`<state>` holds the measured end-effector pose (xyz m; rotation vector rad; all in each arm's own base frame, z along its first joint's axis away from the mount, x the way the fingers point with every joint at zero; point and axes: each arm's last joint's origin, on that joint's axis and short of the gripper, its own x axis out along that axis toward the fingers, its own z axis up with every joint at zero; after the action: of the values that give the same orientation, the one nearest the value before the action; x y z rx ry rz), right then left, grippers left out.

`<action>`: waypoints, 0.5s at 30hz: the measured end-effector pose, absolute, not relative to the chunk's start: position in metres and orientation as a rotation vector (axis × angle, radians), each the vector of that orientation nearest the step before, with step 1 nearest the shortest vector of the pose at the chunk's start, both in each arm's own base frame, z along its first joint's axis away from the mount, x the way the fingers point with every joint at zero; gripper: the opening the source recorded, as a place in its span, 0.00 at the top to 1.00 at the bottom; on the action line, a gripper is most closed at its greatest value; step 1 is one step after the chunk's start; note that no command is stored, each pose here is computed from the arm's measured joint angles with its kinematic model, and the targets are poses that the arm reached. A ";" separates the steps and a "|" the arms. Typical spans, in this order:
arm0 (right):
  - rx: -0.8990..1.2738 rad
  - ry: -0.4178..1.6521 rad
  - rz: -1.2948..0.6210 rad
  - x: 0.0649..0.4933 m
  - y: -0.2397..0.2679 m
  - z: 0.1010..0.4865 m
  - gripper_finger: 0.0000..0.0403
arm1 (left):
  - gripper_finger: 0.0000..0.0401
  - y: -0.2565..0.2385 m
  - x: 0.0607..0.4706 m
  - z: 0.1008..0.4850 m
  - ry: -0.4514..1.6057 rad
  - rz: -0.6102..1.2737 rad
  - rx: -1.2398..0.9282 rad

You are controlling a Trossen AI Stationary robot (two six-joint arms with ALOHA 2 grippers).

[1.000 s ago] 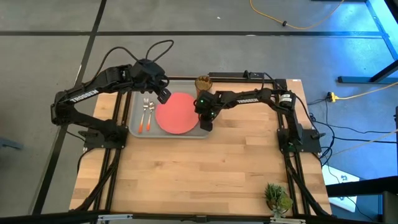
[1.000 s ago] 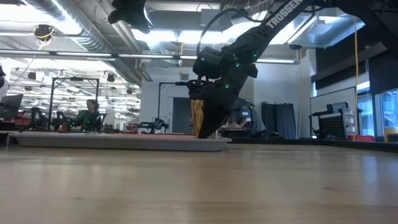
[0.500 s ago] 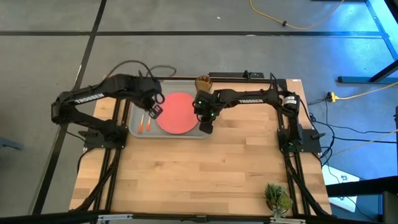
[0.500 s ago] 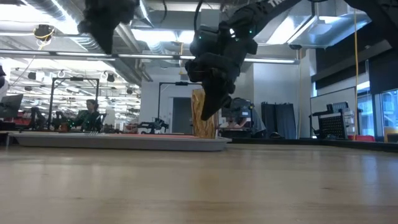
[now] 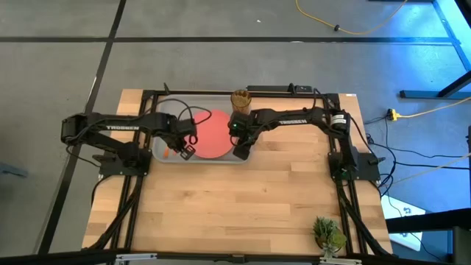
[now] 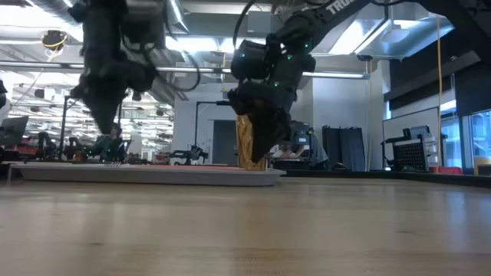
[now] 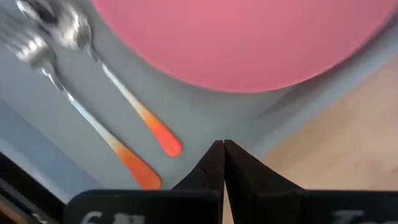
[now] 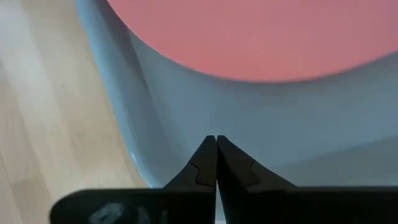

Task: Pick and place plate/cup/fork/spoon on tray
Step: Move the tray serving tray to the center of the table

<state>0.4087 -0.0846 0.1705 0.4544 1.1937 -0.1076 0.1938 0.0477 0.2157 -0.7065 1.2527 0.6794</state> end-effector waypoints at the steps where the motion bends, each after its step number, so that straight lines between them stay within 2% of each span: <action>1: 0.462 1.207 -0.112 0.409 -0.085 0.167 0.99 | 1.00 0.047 0.192 0.210 1.265 0.695 -0.718; 15: 0.498 1.266 -0.085 0.415 -0.084 0.135 0.99 | 1.00 0.035 0.180 0.156 1.219 0.699 -0.745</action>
<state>0.4148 -0.0841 0.1350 0.4984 1.2659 -0.0851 0.1802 0.0352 0.1556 -0.7445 1.2188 0.6988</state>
